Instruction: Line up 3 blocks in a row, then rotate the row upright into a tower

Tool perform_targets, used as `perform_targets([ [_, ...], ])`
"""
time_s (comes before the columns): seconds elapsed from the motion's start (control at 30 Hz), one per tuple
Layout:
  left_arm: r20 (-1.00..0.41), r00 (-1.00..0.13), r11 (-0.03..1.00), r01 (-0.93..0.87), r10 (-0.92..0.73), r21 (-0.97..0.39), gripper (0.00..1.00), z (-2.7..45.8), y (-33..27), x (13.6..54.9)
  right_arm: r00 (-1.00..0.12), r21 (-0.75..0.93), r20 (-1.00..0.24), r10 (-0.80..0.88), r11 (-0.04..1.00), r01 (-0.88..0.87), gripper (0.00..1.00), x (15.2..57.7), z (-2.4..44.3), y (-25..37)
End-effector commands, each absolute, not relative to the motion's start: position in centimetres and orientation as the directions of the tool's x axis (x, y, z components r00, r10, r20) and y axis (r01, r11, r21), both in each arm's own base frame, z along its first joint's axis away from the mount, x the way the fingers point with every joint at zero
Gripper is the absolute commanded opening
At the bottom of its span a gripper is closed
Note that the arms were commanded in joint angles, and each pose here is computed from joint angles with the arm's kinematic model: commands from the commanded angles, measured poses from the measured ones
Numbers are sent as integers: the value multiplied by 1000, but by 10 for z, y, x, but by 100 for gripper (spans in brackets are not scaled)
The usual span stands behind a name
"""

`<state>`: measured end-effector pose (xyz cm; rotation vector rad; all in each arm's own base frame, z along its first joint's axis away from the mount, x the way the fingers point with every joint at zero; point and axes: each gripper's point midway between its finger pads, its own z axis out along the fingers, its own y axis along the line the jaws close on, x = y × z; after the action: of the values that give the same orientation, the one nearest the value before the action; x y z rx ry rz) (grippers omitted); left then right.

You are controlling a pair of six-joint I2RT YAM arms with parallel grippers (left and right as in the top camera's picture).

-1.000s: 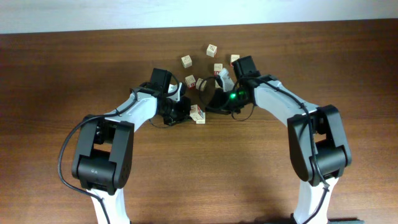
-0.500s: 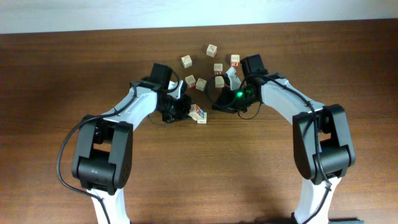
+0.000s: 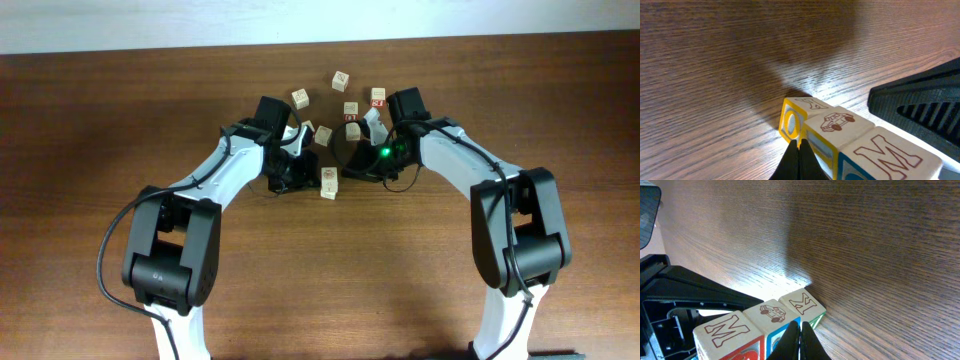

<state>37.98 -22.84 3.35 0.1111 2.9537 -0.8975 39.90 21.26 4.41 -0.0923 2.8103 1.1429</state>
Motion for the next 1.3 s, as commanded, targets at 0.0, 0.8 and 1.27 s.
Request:
perform_targets([
  [0.0,-91,-994,839,103,65,-534,0,32,-226,384,-993,681,-114,-12,727,-87,4,398,40,207],
  [0.8,-123,-991,935,1,-46,-354,0,17,-193,400,-998,618,60,17,785,50,4,363,27,221],
  [1.27,-124,-991,935,1,-46,-354,0,17,-193,400,-998,619,57,-6,785,30,4,358,27,232],
])
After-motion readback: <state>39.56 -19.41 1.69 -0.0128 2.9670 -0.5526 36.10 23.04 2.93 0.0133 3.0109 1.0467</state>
